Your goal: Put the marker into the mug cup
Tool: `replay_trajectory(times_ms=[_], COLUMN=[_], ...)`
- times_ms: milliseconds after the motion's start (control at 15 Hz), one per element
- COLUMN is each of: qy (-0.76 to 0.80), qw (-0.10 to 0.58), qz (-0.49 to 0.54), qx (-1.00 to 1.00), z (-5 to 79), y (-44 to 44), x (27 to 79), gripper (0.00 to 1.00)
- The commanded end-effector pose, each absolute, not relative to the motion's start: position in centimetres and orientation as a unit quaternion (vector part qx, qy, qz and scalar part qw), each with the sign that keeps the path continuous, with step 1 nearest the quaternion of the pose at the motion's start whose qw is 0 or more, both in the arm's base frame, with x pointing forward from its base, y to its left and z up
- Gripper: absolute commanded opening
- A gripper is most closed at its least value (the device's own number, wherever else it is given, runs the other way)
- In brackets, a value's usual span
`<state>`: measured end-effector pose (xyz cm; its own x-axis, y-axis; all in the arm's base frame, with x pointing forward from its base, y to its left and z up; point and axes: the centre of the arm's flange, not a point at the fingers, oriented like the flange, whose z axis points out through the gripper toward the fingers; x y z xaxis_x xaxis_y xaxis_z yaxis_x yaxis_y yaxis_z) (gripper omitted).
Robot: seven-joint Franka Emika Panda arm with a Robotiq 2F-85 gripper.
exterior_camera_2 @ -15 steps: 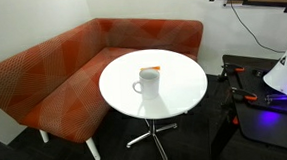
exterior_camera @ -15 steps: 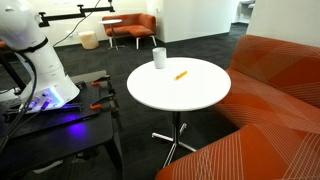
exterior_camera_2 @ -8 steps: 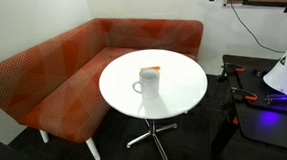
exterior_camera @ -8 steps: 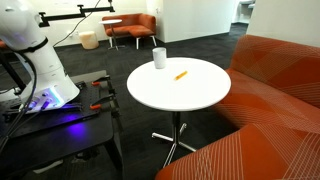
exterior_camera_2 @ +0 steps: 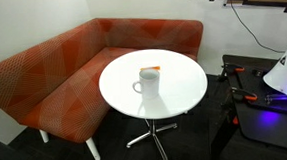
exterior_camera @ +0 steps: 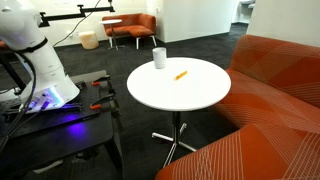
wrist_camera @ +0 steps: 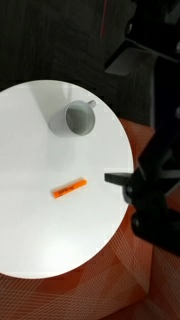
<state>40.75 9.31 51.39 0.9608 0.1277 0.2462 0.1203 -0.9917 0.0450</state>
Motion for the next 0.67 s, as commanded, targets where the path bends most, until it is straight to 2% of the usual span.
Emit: replay_trajectory(times_ms=[0,600], qy=[0.076,0.130], qw=[0.013,0.012], qz=[0.135,0.138], qx=[0.988,0.982], z=[49.4,44.0], y=[5.7,-0.3], x=[43.4,48.2], gripper=[1.00,1.00])
